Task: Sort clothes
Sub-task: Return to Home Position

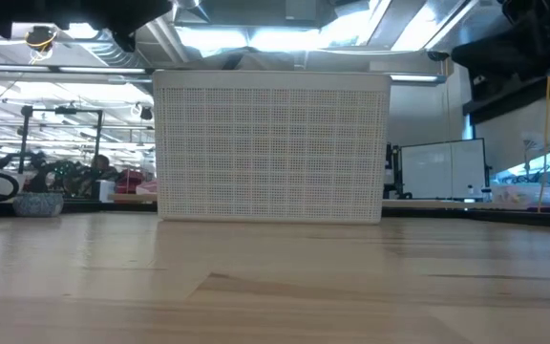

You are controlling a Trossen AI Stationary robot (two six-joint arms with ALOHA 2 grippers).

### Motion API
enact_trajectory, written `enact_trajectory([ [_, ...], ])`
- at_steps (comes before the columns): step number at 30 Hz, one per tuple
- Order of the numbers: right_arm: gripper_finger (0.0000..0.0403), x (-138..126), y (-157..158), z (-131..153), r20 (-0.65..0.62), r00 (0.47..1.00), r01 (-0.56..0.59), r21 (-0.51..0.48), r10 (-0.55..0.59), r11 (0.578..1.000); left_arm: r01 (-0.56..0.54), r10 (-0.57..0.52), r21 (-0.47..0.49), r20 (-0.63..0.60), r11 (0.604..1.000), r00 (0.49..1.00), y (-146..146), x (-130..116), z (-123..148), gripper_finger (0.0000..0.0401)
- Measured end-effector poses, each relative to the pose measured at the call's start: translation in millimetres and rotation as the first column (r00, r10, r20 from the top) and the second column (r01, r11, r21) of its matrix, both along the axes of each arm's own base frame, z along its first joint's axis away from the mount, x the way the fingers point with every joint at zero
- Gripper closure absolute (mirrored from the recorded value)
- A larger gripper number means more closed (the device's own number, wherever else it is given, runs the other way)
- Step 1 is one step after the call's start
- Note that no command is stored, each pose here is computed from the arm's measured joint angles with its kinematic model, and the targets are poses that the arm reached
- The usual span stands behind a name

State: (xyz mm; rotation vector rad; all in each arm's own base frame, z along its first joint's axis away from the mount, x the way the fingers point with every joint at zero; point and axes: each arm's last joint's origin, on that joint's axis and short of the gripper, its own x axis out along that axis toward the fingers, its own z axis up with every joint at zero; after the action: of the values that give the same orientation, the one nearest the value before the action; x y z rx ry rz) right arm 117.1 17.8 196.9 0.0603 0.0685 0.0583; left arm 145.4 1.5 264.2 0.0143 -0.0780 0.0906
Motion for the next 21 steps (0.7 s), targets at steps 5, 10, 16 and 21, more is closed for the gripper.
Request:
enact_trajectory([
  [5, 0.0379, -2, -7, -2, -0.022, 1.0, 0.009, 0.001, -0.009, 1.0, -0.013, 0.014, -0.017, 0.012, 1.0, 1.0, 2, -10, -13, 0.0359],
  [10, 0.0396, -3, -13, -2, -0.026, 0.998, 0.052, 0.001, -0.052, 0.999, 0.025, -0.021, -0.09, 0.046, 0.996, 0.999, 2, -22, -29, 0.0393],
  [16, 0.038, -3, -14, -1, -0.01, 0.998, 0.068, 0.004, -0.068, 0.998, 0.035, -0.029, -0.119, 0.052, 0.992, 0.998, 2, -30, -48, 0.0397],
  [21, 0.0393, -2, -14, -5, -0.002, 0.995, 0.096, 0.001, -0.096, 0.995, 0.037, -0.03, -0.137, 0.053, 0.99, 0.998, 1, -34, -62, 0.0399],
])
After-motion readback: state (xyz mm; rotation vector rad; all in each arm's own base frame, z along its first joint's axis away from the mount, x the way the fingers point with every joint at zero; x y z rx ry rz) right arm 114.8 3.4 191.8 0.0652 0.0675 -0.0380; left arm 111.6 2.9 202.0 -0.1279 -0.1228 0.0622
